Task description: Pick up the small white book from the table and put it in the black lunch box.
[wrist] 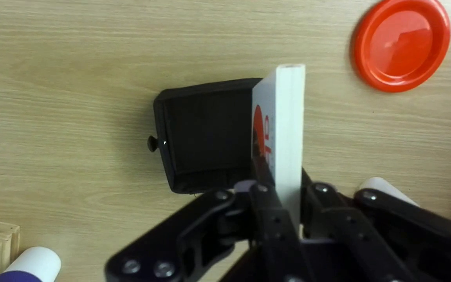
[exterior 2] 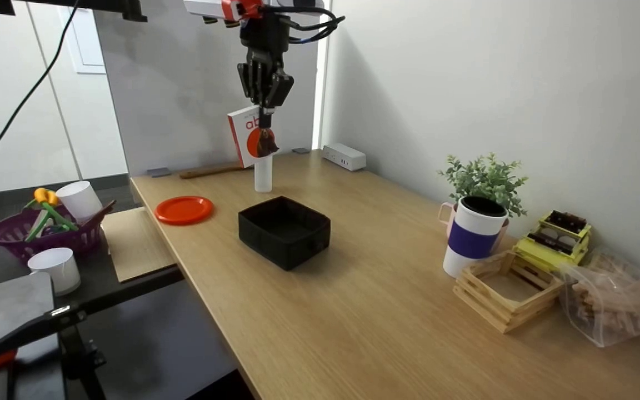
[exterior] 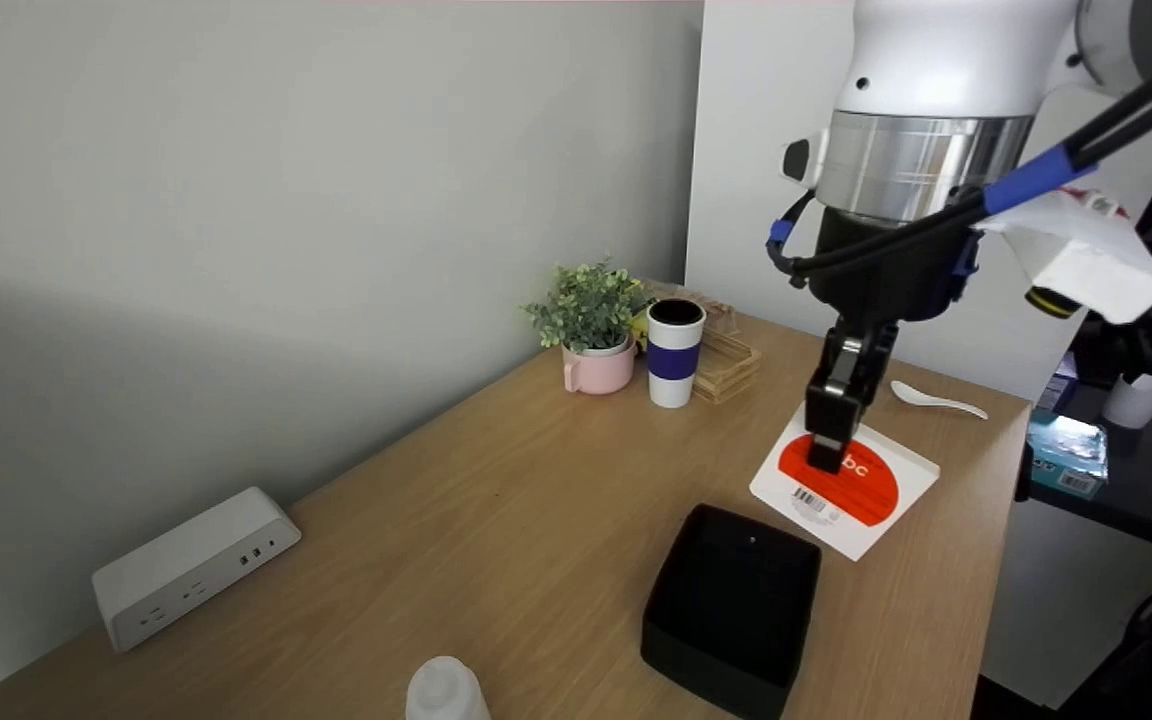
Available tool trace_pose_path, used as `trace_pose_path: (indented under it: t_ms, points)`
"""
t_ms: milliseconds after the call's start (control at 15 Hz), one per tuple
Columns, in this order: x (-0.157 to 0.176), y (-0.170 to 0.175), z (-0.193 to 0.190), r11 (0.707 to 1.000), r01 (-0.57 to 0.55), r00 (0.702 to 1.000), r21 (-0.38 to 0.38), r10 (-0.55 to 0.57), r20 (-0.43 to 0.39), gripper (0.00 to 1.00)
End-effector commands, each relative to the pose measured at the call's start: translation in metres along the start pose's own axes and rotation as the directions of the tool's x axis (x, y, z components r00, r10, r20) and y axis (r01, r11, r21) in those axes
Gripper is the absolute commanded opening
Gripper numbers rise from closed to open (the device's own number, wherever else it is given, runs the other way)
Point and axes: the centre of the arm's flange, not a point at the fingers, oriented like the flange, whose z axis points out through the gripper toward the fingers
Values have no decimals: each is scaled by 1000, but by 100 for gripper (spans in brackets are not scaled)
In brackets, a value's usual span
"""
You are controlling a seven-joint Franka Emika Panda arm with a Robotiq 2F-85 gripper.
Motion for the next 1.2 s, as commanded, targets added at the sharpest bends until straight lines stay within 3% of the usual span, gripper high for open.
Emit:
trace_pose_path:
  t_ms: [0, 533, 1133]
  points:
    - [29, 11, 5, 999, 24, 1000, 22, -25, 9, 4]
    - [59, 29, 34, 993, 70, 997, 93, -71, 7, 4]
    - [81, 59, 77, 988, 13, 997, 154, -25, 74, 4]
